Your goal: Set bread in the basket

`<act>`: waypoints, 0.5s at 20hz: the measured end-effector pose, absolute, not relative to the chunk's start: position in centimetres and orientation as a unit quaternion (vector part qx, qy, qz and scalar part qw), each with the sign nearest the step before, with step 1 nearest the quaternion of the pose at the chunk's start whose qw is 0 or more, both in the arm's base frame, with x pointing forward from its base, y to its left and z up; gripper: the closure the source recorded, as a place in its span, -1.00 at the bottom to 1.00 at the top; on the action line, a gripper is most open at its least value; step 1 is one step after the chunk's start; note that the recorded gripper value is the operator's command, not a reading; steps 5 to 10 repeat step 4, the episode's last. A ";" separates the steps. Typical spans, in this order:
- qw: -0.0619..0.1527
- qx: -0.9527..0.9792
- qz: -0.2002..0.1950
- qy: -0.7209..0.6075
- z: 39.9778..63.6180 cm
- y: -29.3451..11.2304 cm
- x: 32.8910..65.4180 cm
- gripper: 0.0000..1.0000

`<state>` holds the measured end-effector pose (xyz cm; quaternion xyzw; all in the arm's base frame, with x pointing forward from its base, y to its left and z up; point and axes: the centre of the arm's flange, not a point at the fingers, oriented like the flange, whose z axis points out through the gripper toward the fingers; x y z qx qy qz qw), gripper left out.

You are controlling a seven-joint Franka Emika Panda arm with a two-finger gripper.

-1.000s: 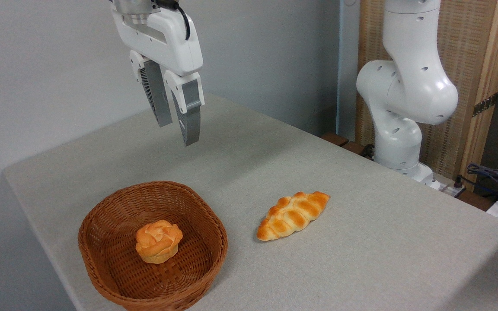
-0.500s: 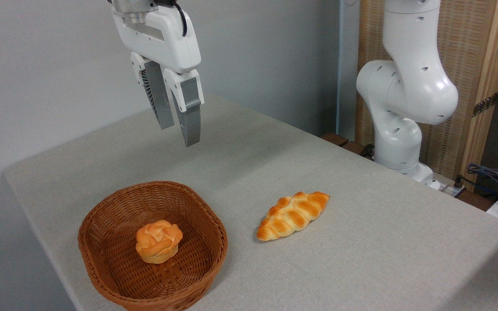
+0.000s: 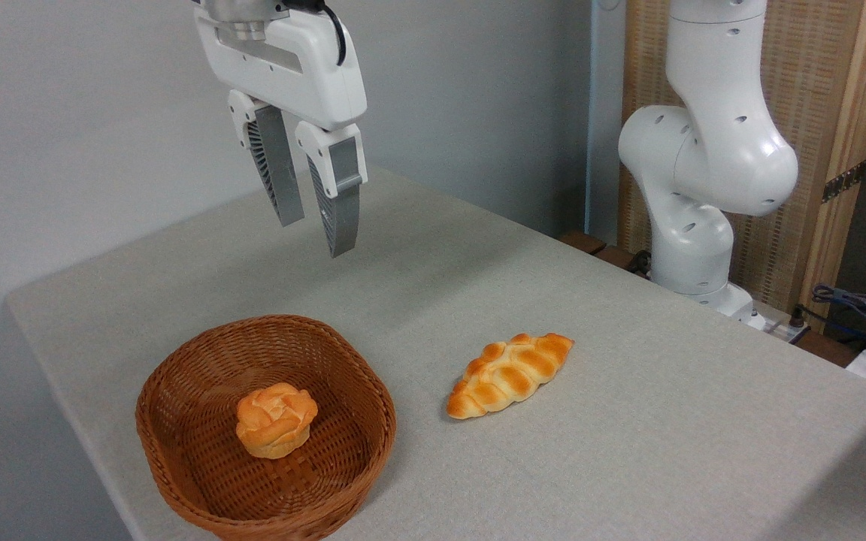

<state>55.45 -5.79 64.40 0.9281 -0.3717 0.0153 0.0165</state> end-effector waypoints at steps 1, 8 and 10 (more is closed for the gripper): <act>0.016 0.928 0.015 -0.372 64.4 -5.8 55.4 -1.00; 0.016 0.928 0.016 -0.373 64.5 -5.8 55.4 -1.00; 0.016 0.928 0.016 -0.373 64.5 -5.8 55.4 -1.00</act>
